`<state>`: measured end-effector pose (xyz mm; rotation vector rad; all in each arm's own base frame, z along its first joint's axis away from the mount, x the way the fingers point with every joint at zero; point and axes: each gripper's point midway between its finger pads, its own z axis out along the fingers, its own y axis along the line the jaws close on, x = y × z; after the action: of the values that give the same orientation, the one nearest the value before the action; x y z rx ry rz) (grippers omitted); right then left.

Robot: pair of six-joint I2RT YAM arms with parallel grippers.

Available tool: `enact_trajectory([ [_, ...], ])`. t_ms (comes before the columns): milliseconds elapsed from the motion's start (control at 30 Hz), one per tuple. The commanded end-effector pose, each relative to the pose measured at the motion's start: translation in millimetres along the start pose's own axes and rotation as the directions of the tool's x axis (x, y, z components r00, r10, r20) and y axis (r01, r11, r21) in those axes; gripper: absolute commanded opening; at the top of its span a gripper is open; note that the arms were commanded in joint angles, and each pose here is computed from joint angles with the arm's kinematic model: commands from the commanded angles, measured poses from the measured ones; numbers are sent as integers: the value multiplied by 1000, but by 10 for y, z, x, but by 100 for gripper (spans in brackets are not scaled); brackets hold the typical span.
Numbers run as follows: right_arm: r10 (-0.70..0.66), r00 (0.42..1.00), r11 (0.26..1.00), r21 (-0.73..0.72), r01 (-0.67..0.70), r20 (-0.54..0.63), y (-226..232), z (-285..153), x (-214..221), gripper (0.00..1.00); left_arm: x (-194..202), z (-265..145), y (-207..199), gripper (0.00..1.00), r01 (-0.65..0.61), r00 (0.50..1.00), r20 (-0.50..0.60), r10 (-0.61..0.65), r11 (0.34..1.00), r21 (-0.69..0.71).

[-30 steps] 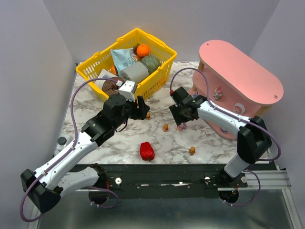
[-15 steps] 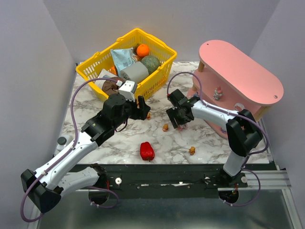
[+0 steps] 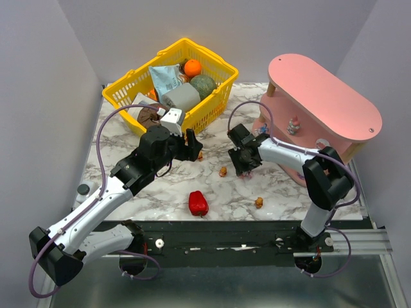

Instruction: Place and organize the plastic toys onto the shelf

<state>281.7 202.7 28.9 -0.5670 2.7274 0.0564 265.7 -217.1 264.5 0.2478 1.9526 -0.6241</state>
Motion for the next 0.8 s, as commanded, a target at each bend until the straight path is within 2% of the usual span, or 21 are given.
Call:
enact_trajectory([
  [0, 58, 998, 991, -120, -54, 27, 194, 7, 137, 17, 105, 5, -11, 75, 13, 999, -33, -12, 1000, 22],
  [100, 87, 992, 977, -202, -66, 95, 298, -120, 114, 3, 129, 5, -40, 75, 23, 999, -41, -22, 999, 40],
  [133, 98, 988, 973, -218, -71, 117, 316, -149, 96, 1, 145, 10, -45, 75, 27, 999, -46, -25, 999, 44],
  [200, 139, 968, 959, -273, -79, 208, 374, -330, -48, 1, 167, 14, -61, 75, 43, 998, -52, -40, 998, 53],
  [267, 187, 951, 945, -310, -105, 247, 399, -436, -57, 1, 196, 15, -57, 75, 56, 997, -55, -53, 997, 53],
  [300, 214, 927, 935, -338, -104, 308, 408, -625, -166, 1, 234, 9, -102, 75, 63, 996, -69, -58, 995, 80],
  [433, 341, 851, 892, -423, -158, 400, 421, -1123, -366, 1, 344, 23, -169, 76, 83, 995, -64, -75, 987, 141],
  [533, 461, 775, 835, -507, -215, 432, 431, -1567, -563, 1, 366, 23, -279, 79, 96, 995, -25, -93, 970, 223],
  [567, 530, 734, 795, -550, -256, 425, 448, -1778, -694, 1, 341, 1, -348, 80, 104, 995, -15, -104, 960, 260],
  [667, 626, 696, 737, -560, -379, 352, 413, -1948, -746, 1, 194, -50, -490, 84, 96, 990, 62, -124, 936, 337],
  [767, 689, 651, 677, -603, -422, 318, 431, -2220, -865, 1, 38, -117, -644, 90, 64, 982, 138, -132, 909, 412],
])
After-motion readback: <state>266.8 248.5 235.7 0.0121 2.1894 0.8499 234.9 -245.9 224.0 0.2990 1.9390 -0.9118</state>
